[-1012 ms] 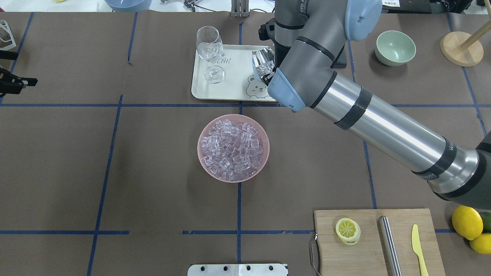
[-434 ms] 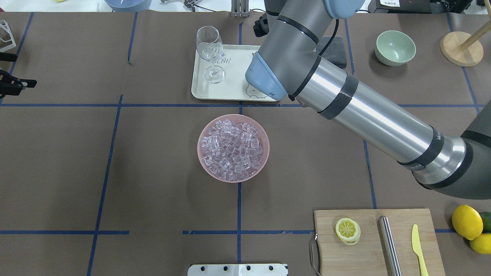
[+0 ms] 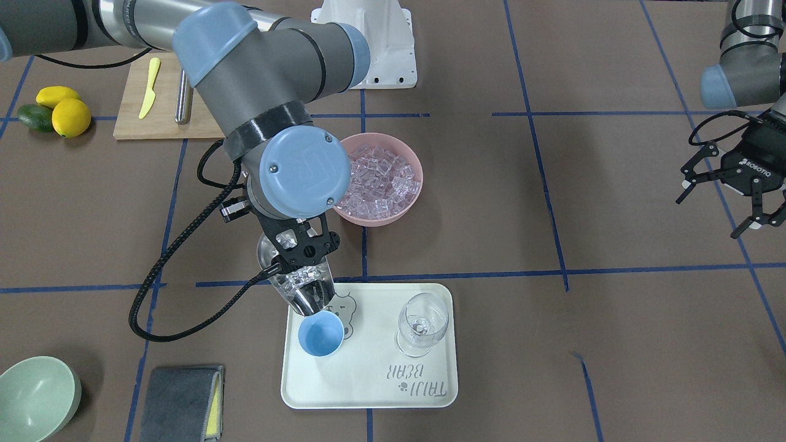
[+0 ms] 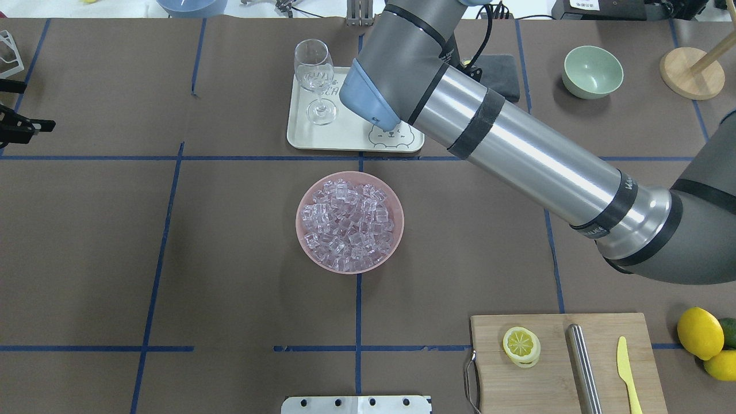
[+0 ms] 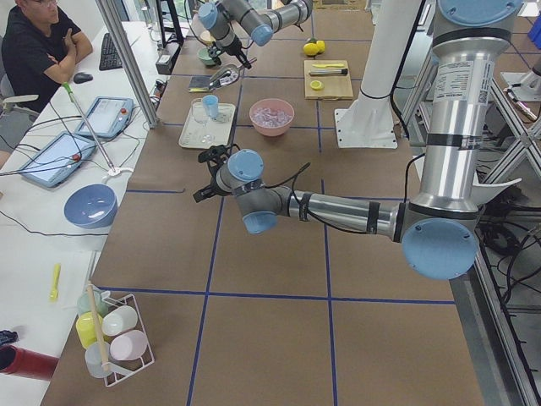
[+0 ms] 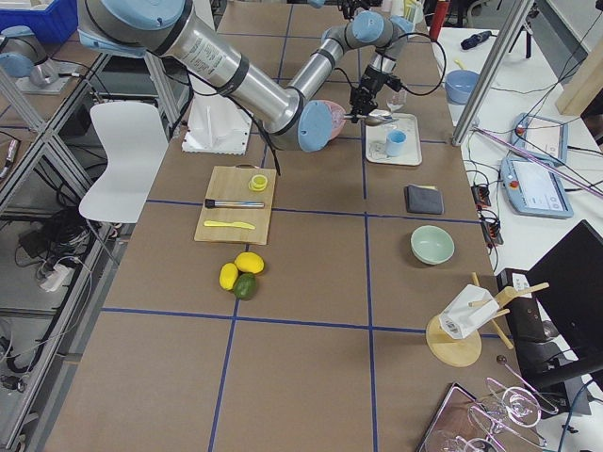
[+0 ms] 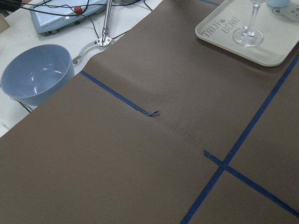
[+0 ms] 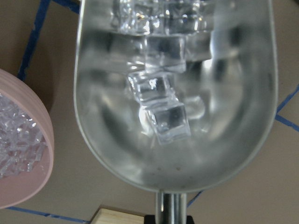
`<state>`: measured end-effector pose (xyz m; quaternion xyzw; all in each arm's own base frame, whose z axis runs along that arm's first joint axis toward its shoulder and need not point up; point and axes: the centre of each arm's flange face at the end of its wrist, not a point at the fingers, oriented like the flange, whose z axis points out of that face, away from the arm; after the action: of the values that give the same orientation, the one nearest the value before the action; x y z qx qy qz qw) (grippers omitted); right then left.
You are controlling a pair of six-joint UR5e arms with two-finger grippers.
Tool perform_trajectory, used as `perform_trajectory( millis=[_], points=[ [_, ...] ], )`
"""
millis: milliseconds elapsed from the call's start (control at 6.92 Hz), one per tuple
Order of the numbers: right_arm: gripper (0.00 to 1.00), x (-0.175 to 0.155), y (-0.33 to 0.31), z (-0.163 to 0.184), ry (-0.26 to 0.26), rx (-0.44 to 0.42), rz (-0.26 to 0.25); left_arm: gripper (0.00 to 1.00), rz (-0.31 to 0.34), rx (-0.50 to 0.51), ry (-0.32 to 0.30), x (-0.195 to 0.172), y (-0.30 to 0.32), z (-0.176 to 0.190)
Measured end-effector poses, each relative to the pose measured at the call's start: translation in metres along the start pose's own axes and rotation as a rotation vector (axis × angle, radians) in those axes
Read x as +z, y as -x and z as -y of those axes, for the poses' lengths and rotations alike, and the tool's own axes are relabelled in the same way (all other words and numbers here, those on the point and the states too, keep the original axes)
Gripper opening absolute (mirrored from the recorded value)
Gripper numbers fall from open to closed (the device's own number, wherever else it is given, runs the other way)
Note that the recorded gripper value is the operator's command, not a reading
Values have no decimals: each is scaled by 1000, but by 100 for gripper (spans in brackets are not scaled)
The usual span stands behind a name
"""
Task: Put ice in cup with scoop
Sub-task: 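Tilt the scoop over the light-blue cup with the right gripper to pour ice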
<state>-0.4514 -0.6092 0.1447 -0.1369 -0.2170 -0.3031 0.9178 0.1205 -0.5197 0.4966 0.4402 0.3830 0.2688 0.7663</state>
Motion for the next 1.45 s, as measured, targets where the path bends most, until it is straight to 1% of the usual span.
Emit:
perform_trajectory(
  millis=[289, 434, 723, 1012, 1446],
  points=[
    [0, 5, -11, -3, 64, -37, -55, 100, 0, 1, -3, -1, 0, 1],
    [0, 6, -13, -4, 79, -51, -69, 100, 0, 2, -4, -1, -1, 1],
    [0, 2, -14, -5, 82, -63, -90, 100, 0, 2, -4, -1, -1, 1],
    [0, -3, -16, -2, 89, -71, -147, 100, 0, 2, -4, -2, -1, 1],
    [0, -11, -16, -2, 128, -101, -206, 100, 0, 2, -3, -1, -1, 1]
  ],
)
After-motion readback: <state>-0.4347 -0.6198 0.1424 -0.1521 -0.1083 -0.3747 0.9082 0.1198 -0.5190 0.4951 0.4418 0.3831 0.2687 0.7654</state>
